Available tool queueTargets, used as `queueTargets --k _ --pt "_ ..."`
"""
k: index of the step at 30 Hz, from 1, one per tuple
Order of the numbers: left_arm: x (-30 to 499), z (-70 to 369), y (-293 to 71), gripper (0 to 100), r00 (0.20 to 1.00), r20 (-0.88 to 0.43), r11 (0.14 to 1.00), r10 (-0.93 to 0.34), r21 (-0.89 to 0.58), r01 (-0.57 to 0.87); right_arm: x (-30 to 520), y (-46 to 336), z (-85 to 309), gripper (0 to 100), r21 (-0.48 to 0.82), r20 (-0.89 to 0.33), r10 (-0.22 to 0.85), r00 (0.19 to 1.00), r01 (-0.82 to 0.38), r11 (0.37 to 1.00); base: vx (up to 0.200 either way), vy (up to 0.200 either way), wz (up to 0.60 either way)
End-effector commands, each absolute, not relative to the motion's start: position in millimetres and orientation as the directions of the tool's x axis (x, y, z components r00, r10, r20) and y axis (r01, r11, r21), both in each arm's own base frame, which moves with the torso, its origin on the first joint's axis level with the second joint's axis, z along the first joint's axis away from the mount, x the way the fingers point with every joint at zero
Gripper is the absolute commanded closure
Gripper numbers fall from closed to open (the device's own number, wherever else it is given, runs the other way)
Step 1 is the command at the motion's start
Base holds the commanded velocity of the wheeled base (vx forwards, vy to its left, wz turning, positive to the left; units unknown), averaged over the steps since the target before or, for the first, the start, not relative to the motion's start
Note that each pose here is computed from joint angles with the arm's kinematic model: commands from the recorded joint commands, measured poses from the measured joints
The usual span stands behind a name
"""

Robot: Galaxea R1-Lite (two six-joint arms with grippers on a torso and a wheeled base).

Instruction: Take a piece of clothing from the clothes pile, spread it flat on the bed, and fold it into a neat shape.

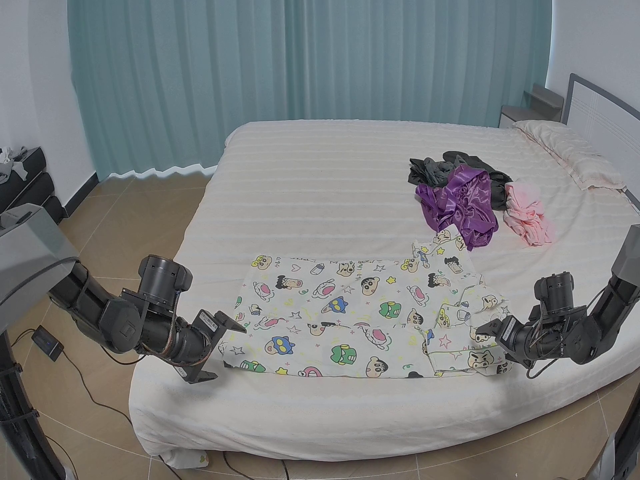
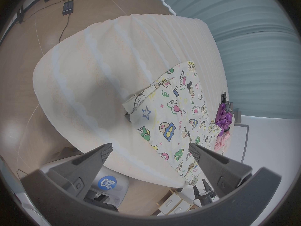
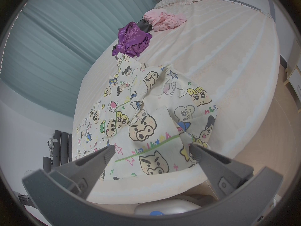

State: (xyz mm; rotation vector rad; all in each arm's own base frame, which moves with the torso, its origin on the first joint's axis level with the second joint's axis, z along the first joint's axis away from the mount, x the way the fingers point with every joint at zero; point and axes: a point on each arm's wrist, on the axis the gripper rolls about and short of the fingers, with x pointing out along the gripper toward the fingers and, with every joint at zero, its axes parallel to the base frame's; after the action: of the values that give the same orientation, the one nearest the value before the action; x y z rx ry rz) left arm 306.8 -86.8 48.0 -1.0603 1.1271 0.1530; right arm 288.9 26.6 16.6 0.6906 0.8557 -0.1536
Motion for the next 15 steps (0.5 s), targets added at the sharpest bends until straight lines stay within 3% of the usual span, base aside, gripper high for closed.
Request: queueTargets --k 1,15 --pt "307 47 -87 0 0.472 -0.791 0.533 -0.388 -0.611 -0.586 286 25 10 100 0.486 -0.755 0.138 0.64 0.406 0.774 0.0 0.0 0.0" --pt "307 47 -87 0 0.471 -0.792 0.533 -0.388 -0.61 -0.587 254 25 25 100 0.482 -0.759 0.141 0.635 0.404 0.777 0.0 0.0 0.0"
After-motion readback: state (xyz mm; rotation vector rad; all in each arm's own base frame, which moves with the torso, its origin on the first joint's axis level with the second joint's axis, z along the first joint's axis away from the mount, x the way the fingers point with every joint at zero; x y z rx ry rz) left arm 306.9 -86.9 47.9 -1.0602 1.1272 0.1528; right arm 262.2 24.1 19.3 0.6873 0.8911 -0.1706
